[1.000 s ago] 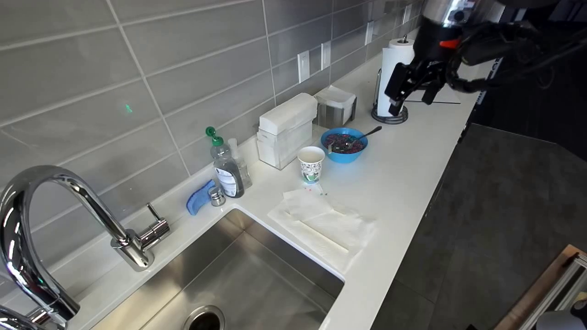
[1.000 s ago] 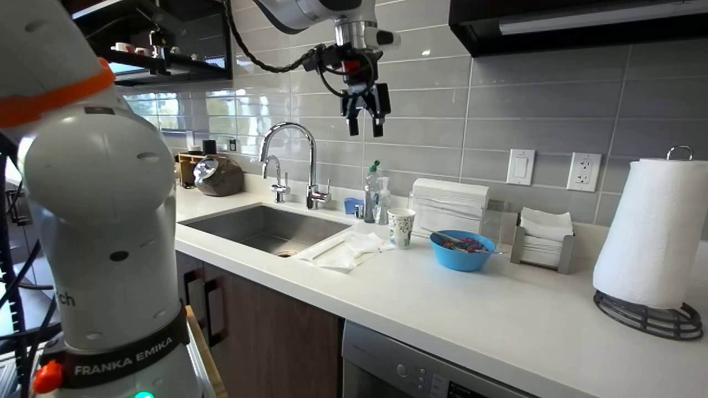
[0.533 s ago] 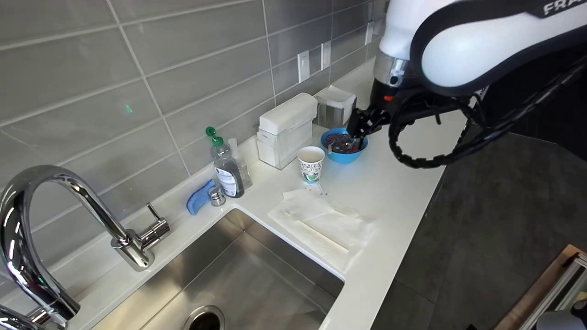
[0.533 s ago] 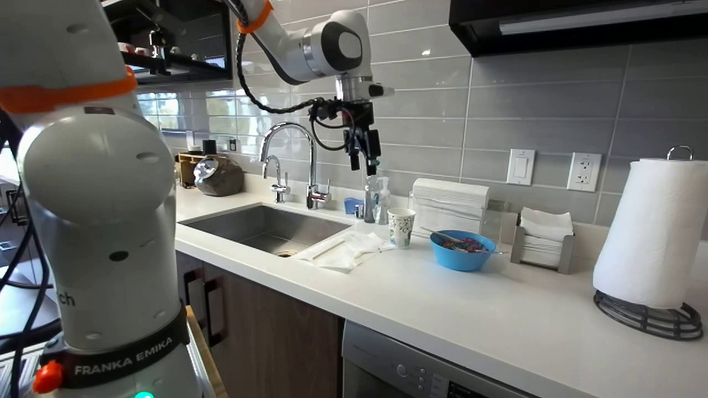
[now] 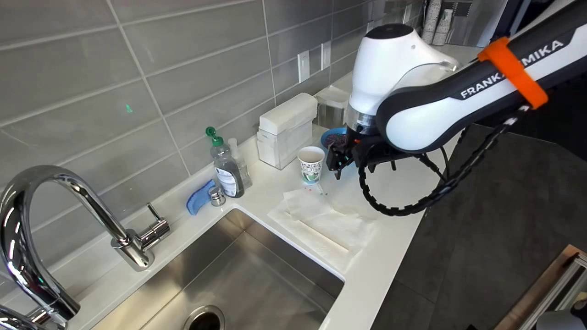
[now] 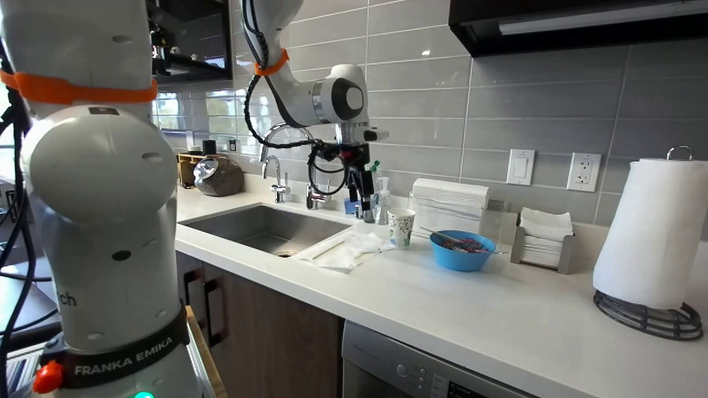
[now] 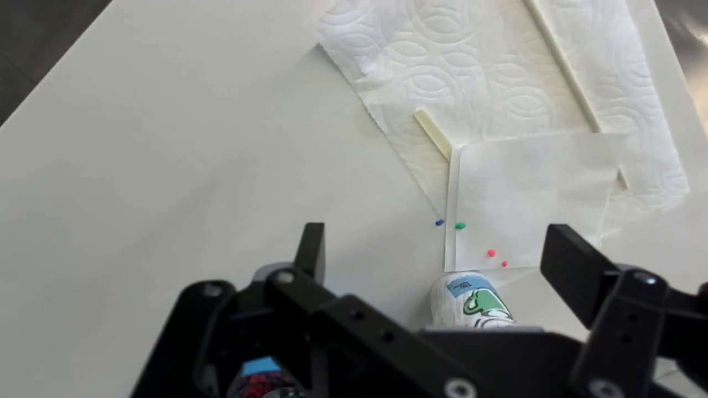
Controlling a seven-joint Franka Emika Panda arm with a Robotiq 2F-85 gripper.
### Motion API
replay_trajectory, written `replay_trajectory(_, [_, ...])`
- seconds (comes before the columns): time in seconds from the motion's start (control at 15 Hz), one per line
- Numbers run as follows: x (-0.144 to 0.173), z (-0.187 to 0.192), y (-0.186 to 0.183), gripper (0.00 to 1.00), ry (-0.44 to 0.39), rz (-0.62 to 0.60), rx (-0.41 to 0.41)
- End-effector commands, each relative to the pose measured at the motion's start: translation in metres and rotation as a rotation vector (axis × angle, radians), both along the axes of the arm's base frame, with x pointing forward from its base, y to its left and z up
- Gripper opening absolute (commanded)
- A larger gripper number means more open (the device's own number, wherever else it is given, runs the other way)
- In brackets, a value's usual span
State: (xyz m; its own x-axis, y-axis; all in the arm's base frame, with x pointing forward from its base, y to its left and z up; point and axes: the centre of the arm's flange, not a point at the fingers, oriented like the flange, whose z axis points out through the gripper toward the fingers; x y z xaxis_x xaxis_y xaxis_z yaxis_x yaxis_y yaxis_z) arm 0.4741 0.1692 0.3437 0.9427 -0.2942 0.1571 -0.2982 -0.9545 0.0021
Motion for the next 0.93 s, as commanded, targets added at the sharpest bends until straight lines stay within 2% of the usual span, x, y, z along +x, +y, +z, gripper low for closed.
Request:
replay_trajectory(0.0, [0.002,-0.010,0.003,1.00,0.005,-0.003,0.013])
replay_trajectory(0.2, [0.005,-0.030,0.007,1.00,0.023,0.000,0.028])
replay_trajectory(0.47, [0.010,-0.032,0.008,1.00,0.020,-0.013,0.029])
replay_trajectory(0.87, [0.026,-0.072,0.022,1.00,0.002,0.009,0.073])
